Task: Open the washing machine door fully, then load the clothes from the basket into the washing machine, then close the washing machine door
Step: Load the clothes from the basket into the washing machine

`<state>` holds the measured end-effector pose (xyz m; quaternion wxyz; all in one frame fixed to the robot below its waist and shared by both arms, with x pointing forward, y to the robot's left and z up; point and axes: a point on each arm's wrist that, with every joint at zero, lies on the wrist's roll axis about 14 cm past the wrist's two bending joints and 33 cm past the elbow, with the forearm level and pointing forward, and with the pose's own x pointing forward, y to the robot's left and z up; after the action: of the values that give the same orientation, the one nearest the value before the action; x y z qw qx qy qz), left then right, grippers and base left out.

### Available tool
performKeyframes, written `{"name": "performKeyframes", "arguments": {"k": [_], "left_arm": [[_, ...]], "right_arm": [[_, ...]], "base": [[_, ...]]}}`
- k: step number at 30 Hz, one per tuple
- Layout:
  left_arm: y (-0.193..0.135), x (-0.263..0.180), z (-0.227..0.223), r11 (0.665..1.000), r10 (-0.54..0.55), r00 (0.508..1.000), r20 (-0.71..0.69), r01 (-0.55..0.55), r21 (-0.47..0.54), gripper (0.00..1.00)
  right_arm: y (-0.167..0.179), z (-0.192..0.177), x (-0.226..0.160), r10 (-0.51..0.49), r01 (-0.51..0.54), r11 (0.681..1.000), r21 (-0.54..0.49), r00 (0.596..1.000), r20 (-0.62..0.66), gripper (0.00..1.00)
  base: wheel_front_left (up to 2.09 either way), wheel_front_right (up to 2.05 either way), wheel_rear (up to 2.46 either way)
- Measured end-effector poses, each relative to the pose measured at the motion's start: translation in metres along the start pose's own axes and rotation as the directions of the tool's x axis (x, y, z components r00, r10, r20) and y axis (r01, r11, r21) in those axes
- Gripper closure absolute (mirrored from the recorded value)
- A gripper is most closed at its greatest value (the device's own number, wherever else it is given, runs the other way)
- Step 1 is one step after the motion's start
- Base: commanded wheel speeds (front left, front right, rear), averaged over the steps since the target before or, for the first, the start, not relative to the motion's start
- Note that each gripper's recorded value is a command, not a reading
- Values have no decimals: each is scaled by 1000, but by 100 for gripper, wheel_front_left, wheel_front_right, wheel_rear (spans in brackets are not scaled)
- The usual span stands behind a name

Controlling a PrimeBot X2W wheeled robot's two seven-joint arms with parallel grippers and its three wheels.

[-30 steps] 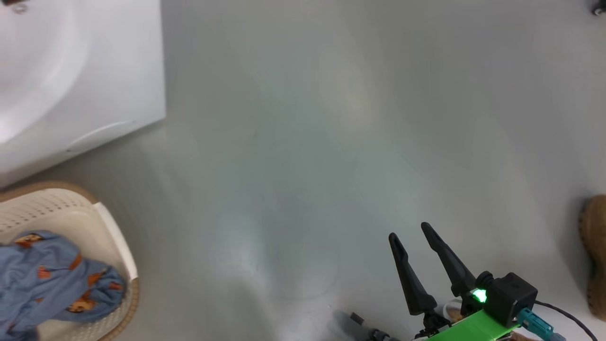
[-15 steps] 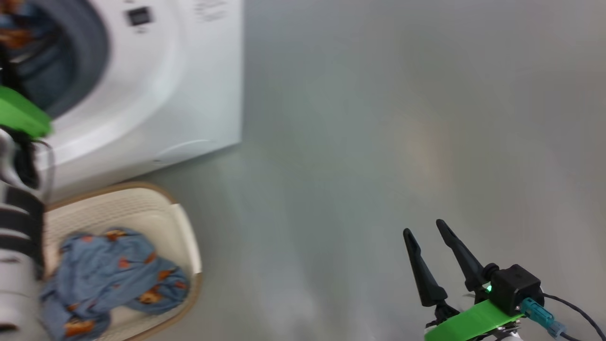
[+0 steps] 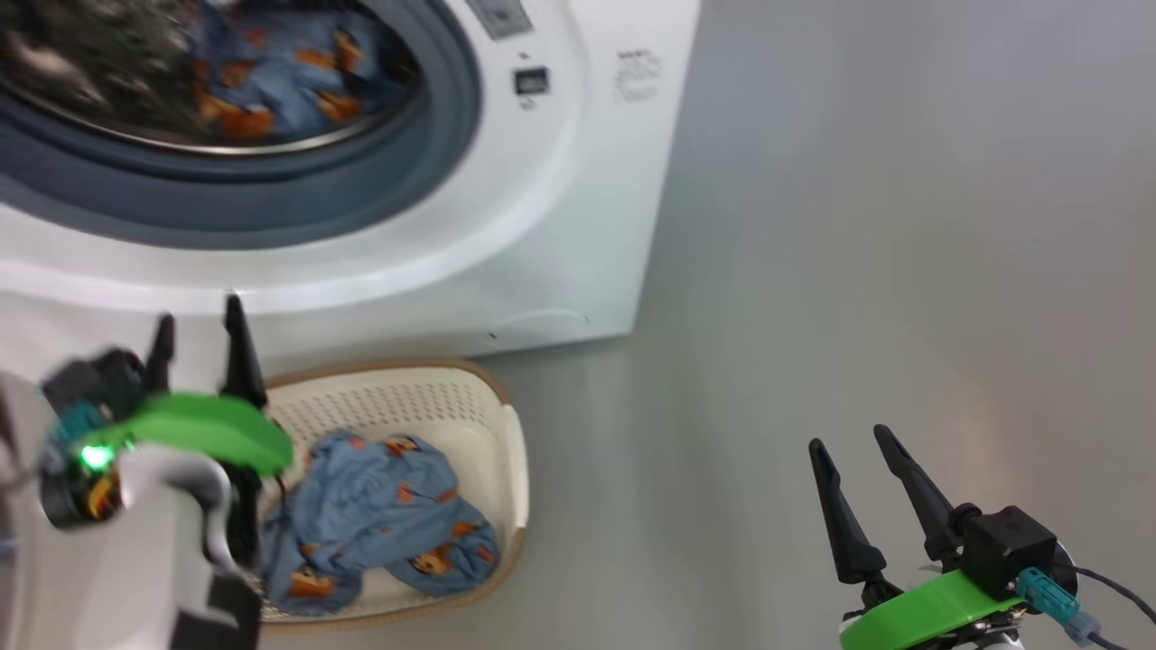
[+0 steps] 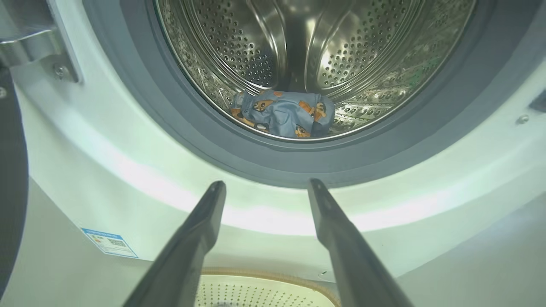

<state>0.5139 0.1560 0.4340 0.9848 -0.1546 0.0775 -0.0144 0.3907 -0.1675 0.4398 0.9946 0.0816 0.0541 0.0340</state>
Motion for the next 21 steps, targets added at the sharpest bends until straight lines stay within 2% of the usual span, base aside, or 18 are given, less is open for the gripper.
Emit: {"name": "performKeyframes", "arguments": {"k": [9, 21], "left_arm": [[14, -79, 8, 999, 30, 998, 61, -31, 23, 0], [25, -164, 22, 997, 74, 986, 151, -76, 8, 0]], "right_arm": [[23, 29, -5, 70, -68, 997, -23, 994, 82, 0], [28, 45, -37, 79, -74, 996, -39, 988, 136, 0]], "base": [[0, 0, 0], [0, 0, 0]]}}
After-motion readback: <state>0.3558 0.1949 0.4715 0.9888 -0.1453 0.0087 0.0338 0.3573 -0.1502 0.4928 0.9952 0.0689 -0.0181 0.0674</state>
